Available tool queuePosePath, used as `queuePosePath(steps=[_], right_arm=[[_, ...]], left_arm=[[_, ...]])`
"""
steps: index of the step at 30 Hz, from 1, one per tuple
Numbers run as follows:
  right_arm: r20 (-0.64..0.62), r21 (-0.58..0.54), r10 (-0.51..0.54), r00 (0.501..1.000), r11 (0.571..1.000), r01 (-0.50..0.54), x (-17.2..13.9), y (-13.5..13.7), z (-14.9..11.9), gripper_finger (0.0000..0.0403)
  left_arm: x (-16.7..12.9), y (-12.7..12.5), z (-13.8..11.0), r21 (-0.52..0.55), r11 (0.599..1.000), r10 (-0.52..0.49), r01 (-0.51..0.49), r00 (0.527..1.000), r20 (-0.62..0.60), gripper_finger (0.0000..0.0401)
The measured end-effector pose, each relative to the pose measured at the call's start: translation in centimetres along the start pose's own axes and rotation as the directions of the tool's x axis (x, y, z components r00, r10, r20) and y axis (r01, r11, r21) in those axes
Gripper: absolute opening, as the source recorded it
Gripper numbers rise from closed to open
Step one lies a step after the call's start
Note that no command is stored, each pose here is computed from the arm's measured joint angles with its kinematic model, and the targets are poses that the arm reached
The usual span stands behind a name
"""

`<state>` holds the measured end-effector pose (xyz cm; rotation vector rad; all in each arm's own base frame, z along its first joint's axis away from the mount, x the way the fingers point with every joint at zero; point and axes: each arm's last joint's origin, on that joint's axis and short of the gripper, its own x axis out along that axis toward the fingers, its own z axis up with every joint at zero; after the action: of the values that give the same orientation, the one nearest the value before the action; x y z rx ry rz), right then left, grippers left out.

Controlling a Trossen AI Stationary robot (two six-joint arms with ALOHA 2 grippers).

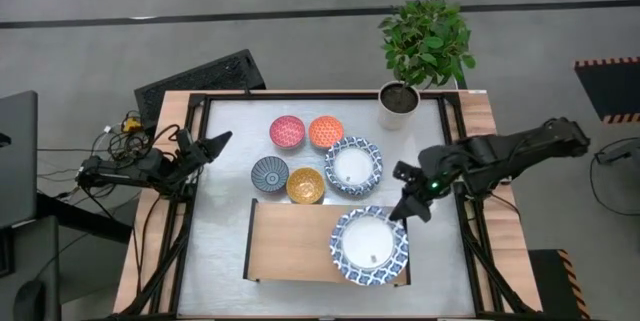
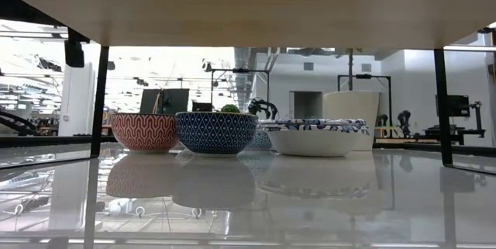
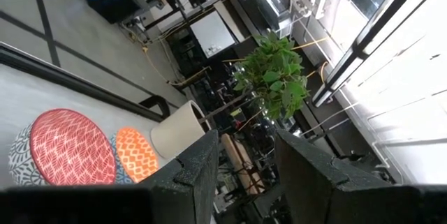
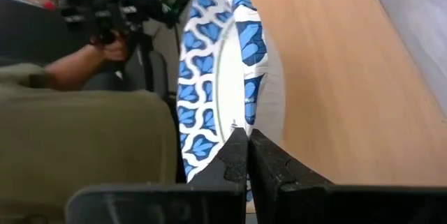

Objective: Place and stack bowls onto a shelf
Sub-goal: Put the white patterned bowl on the shelf

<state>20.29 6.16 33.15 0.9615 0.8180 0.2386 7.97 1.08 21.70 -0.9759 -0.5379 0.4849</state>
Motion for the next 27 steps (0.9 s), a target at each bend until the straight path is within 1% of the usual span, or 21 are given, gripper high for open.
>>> queuePosePath(steps=[5, 8, 15, 23, 27], right_arm=[[-0.055, -0.011, -0.016, 0.998, 1.000, 0.016, 1.3, -0.4, 0.2, 0.0024], [-0.065, -0.001, -0.039, 0.997, 0.999, 0.039, 1.8, -0.8, 0.5, 0.0024], [-0.091, 0.045, -0.127, 0.988, 0.990, 0.132, 1.9, -1.9, 0.6, 0.0035], [-0.082, 0.054, -0.137, 0.987, 0.988, 0.142, 1.7, -2.1, 0.7, 0.0042], [-0.082, 0.054, -0.138, 0.987, 0.988, 0.142, 1.7, -2.1, 0.7, 0.0063]], left_arm=[[0.0, 0.0, -0.1, 0.000, 1.000, -0.015, 0.015, 0.999, -0.031, 0.0128], [0.0, 0.0, -0.1, 0.000, 1.000, -0.016, 0.016, 0.999, -0.032, 0.0128], [0.0, 0.0, -0.1, 0.000, 1.000, -0.017, 0.017, 0.999, -0.033, 0.0128], [0.0, 0.0, -0.2, 0.002, 1.000, -0.021, 0.021, 0.999, -0.041, 0.0128], [0.0, 0.0, -0.2, 0.013, 1.000, -0.019, 0.020, 0.999, -0.042, 0.0128]])
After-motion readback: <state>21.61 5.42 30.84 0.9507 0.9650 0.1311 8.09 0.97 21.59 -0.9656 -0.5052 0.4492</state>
